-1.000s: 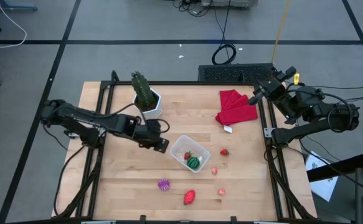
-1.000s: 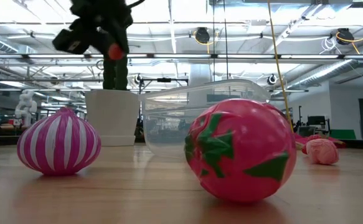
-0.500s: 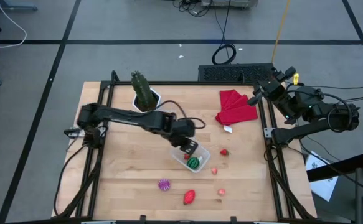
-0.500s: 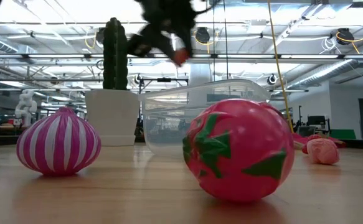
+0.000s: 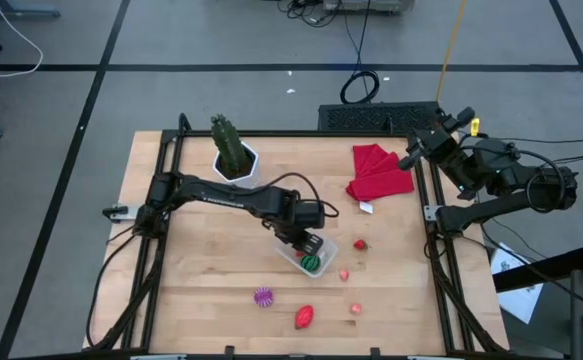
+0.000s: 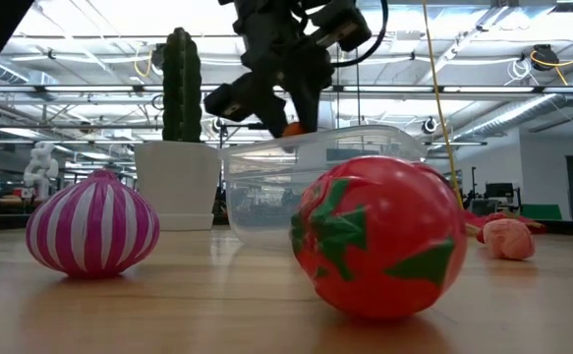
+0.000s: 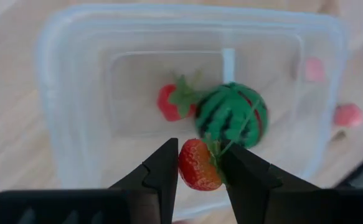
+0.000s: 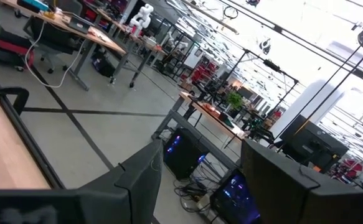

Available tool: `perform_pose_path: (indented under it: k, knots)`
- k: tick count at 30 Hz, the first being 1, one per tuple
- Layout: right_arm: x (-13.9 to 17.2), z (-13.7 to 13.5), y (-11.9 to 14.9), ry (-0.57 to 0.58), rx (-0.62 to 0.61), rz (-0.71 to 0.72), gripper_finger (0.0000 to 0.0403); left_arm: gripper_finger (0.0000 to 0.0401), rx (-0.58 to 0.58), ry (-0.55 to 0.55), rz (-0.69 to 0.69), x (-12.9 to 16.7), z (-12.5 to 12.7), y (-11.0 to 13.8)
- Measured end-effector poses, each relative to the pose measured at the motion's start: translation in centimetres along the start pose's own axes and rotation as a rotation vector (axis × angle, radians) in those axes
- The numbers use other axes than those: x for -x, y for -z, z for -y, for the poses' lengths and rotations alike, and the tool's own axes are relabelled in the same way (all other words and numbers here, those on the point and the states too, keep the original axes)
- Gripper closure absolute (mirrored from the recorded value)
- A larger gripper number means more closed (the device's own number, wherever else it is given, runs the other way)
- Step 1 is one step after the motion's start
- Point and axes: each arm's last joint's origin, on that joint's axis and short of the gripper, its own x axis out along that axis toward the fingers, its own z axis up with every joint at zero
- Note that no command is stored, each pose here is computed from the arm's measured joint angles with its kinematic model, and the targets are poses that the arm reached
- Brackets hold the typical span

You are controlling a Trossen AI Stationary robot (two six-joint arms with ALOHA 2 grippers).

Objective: Pick and placing Produce into tupperware
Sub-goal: Put the bottom strawberry into the transparent bin

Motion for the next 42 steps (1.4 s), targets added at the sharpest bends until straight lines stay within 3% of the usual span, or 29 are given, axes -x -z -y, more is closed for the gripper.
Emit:
perform_pose_path:
  k: [11, 42]
  knots:
    - [0.0, 0.0, 0.0, -0.001, 0.002, -0.001, 0.0193, 0.0281, -0.008, -0.060, 0.043, 0.0, -0.4, -0.1]
    - [0.0, 0.0, 0.0, 0.000, 0.001, -0.001, 0.0193, 0.0281, 0.034, -0.044, 0.148, -1.0, 0.7, 0.0]
